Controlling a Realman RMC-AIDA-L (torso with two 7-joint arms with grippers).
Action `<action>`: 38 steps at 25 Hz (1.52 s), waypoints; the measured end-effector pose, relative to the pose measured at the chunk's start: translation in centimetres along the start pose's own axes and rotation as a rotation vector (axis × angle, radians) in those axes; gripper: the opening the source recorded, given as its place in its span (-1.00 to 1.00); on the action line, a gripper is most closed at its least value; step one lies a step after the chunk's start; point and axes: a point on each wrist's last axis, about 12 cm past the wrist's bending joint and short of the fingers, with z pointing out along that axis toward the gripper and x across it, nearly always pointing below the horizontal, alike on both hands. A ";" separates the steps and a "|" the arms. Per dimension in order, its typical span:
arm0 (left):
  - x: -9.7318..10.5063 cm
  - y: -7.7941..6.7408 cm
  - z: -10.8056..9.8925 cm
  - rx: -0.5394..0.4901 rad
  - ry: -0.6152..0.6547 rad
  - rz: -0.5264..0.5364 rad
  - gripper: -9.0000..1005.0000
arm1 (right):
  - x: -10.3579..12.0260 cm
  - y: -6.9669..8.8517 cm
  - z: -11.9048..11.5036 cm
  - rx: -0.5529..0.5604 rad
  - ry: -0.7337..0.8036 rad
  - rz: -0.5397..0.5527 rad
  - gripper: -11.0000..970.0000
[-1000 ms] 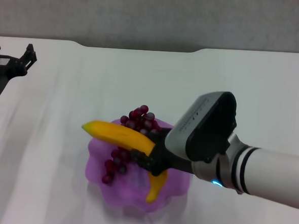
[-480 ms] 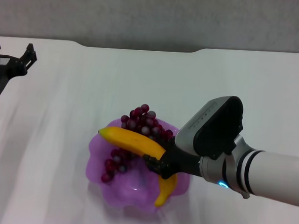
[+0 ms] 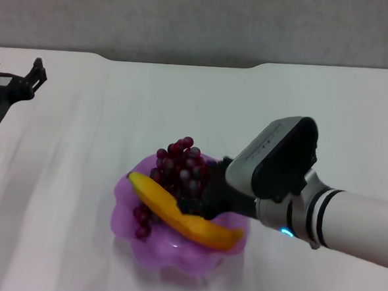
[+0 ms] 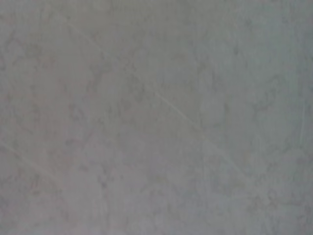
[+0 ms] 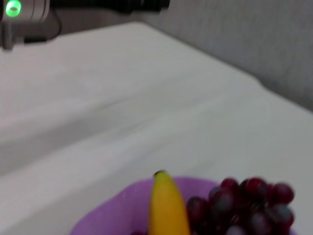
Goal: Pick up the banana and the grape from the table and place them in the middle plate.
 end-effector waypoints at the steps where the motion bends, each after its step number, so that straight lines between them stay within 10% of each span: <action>1: 0.0 0.0 0.0 -0.001 0.001 0.000 0.72 | -0.1 -0.2 -0.2 0.013 -0.015 0.001 0.78; 25: 0.1 0.2 -0.1 -0.005 0.001 0.001 0.72 | 2.9 -10.1 -6.4 0.569 -0.314 0.158 0.84; 38: 0.2 0.3 -0.2 -0.011 0.001 -0.003 0.72 | 6.2 -12.3 -8.3 0.770 -0.414 0.212 0.84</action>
